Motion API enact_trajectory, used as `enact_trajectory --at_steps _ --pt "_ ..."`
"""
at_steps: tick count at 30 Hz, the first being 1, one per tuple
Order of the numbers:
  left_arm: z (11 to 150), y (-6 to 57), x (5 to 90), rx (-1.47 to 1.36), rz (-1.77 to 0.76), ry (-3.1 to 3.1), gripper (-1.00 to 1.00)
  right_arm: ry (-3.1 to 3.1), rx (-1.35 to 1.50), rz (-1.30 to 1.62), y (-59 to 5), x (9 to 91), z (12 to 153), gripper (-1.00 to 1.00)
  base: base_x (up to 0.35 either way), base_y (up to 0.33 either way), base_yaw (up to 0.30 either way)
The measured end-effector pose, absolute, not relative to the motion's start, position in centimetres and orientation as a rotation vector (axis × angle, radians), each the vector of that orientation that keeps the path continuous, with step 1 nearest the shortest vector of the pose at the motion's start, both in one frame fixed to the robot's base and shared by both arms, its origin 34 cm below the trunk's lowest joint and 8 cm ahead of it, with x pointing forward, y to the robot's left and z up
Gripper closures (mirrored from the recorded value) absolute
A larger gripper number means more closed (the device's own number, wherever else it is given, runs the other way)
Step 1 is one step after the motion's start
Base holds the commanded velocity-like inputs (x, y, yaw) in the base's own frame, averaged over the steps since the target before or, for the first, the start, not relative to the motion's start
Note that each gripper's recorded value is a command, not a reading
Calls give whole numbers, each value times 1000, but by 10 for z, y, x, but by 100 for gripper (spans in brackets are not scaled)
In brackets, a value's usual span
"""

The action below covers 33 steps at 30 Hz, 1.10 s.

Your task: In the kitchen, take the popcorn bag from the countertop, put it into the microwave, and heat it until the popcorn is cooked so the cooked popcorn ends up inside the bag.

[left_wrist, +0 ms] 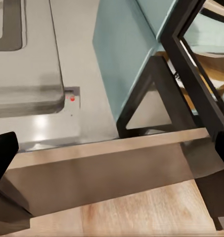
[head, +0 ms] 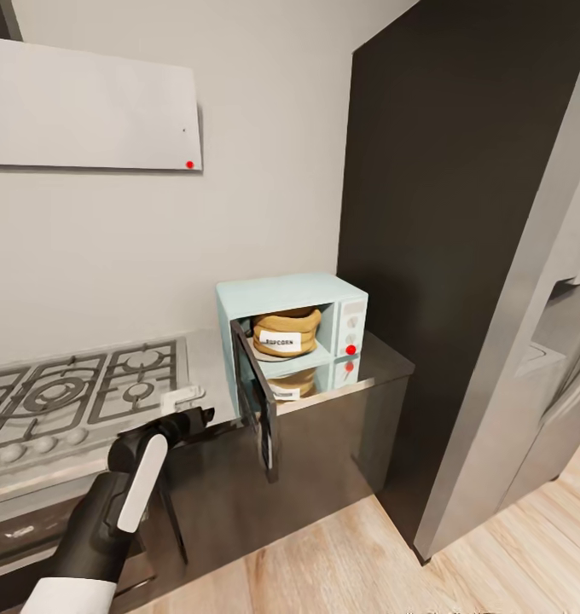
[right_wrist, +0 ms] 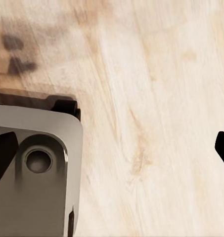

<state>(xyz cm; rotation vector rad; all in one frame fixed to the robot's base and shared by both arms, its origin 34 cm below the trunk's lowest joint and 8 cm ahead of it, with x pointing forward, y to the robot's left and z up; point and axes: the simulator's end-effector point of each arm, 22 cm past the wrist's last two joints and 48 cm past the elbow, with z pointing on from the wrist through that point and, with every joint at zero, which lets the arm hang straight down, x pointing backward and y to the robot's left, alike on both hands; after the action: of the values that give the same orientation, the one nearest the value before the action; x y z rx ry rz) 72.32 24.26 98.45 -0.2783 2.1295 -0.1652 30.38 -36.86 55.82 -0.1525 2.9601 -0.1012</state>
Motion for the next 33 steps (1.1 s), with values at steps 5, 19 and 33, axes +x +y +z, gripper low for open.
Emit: enact_trajectory --at_steps 5,19,33 --pt "986 240 724 -277 -169 2125 -100 2960 -151 -103 -370 304 558 -100 0 0 -243" --pt "984 230 723 -264 -188 2135 -100 2960 -151 -103 -370 304 558 -100 0 0 -252" --pt "985 202 722 -168 -177 2139 -100 2958 -151 -103 -370 304 558 -100 0 0 -247"
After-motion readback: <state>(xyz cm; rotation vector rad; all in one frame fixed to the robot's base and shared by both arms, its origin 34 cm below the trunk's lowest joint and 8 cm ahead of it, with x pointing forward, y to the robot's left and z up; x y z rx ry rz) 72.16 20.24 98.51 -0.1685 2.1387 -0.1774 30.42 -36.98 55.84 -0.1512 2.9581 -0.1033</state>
